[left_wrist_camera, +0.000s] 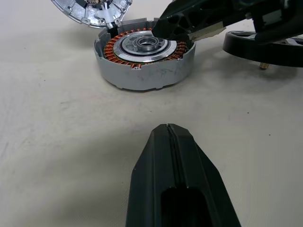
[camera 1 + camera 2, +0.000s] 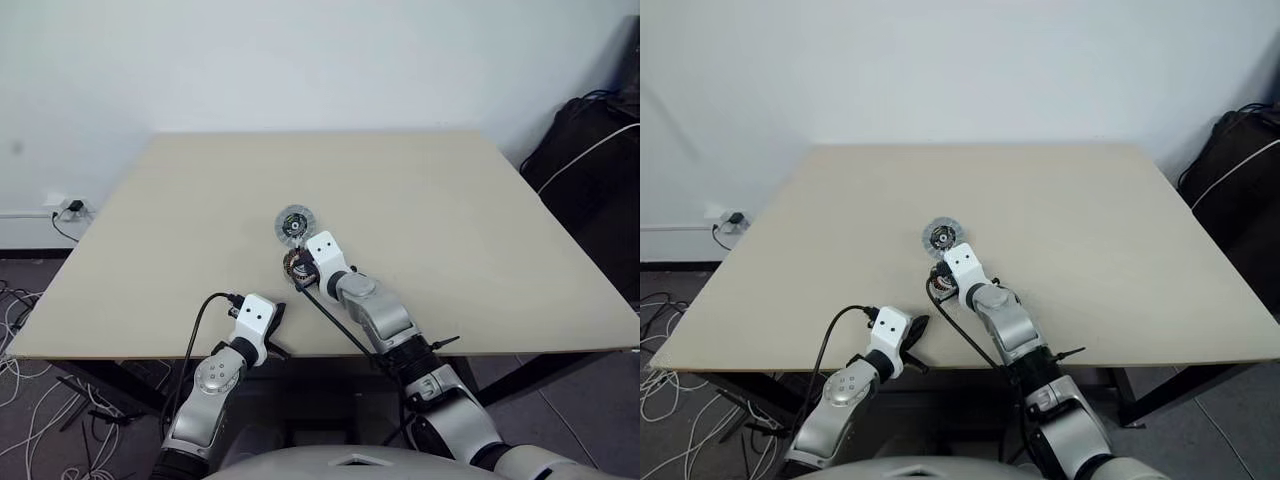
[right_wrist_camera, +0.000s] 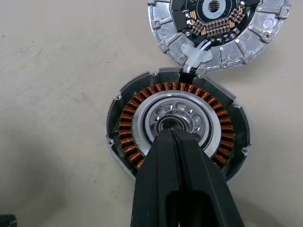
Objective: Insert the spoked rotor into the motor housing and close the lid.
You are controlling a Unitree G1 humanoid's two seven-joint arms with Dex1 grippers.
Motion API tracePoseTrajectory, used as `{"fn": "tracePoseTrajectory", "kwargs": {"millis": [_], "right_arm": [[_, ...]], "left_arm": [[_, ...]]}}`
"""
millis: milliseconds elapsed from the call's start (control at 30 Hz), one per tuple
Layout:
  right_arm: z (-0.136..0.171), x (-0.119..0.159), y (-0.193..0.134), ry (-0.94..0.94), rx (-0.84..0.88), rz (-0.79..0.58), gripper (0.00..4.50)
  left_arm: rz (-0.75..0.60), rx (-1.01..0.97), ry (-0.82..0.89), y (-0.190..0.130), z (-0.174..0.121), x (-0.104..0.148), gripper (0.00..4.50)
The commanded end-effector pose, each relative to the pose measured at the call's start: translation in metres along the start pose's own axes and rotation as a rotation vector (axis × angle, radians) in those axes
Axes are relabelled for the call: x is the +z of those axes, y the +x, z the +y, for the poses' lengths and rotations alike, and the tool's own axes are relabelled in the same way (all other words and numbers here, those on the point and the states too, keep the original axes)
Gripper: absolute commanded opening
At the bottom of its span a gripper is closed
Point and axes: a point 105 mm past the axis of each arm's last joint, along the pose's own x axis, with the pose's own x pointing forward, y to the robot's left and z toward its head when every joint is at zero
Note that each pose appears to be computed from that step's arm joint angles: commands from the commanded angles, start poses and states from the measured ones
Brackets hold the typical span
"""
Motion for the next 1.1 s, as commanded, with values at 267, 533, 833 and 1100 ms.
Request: {"fn": "tracePoseTrajectory", "kwargs": {"millis": [267, 533, 833, 1100], "right_arm": [[-0.001, 0.019, 0.003, -0.008, 0.007, -0.063, 0.02], [0.0, 0.013, 0.008, -0.008, 0.011, -0.044, 0.02], [-0.005, 0.014, 0.014, -0.011, -0.006, -0.037, 0.02], [-0.01, 0.016, 0.017, -0.01, -0.018, -0.04, 0.02]], "left_arm": [[-0.077, 0.006, 0.011, 0.001, 0.002, 0.021, 0.0], [-0.072, 0.012, 0.007, 0.0, 0.003, 0.02, 0.0], [-0.07, 0.013, 0.009, 0.0, 0.005, 0.02, 0.0], [-0.07, 0.012, 0.011, 0.0, 0.005, 0.02, 0.0]]}}
